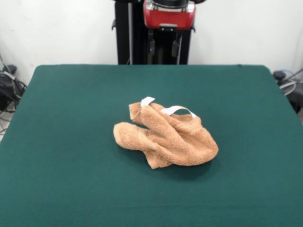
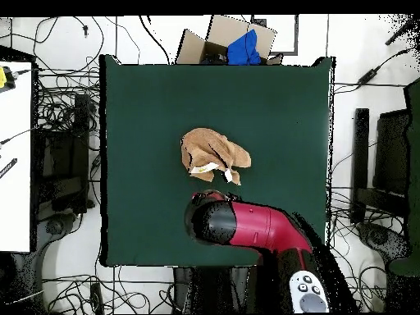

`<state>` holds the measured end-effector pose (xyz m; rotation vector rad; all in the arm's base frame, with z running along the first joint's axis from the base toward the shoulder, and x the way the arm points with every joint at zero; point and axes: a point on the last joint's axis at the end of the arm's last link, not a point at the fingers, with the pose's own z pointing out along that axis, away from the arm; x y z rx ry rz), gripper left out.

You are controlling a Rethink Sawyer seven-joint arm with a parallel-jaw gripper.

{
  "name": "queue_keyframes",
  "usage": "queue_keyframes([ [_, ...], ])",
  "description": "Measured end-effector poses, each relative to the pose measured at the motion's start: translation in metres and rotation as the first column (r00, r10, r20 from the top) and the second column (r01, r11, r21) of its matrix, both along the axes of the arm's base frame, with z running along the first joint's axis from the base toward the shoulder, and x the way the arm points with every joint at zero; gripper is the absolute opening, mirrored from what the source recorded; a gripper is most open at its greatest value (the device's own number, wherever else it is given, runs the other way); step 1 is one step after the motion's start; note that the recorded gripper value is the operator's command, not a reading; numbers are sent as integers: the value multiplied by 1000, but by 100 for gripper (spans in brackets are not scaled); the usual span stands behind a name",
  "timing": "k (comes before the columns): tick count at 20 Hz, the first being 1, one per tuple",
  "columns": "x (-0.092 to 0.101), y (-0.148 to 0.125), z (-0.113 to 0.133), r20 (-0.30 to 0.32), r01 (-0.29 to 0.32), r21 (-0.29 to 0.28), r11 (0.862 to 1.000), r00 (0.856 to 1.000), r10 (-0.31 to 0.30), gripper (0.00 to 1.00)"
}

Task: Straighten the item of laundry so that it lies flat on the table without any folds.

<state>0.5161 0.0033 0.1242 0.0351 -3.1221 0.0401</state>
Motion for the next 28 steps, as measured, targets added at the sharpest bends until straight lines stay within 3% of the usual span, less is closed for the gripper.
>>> queue_keyframes([
  [11, -7, 3, -14, -31, -1, 14, 1000, 1000, 1, 100],
  [28, -14, 6, -44, -17, -24, 19, 1000, 1000, 24, 100],
])
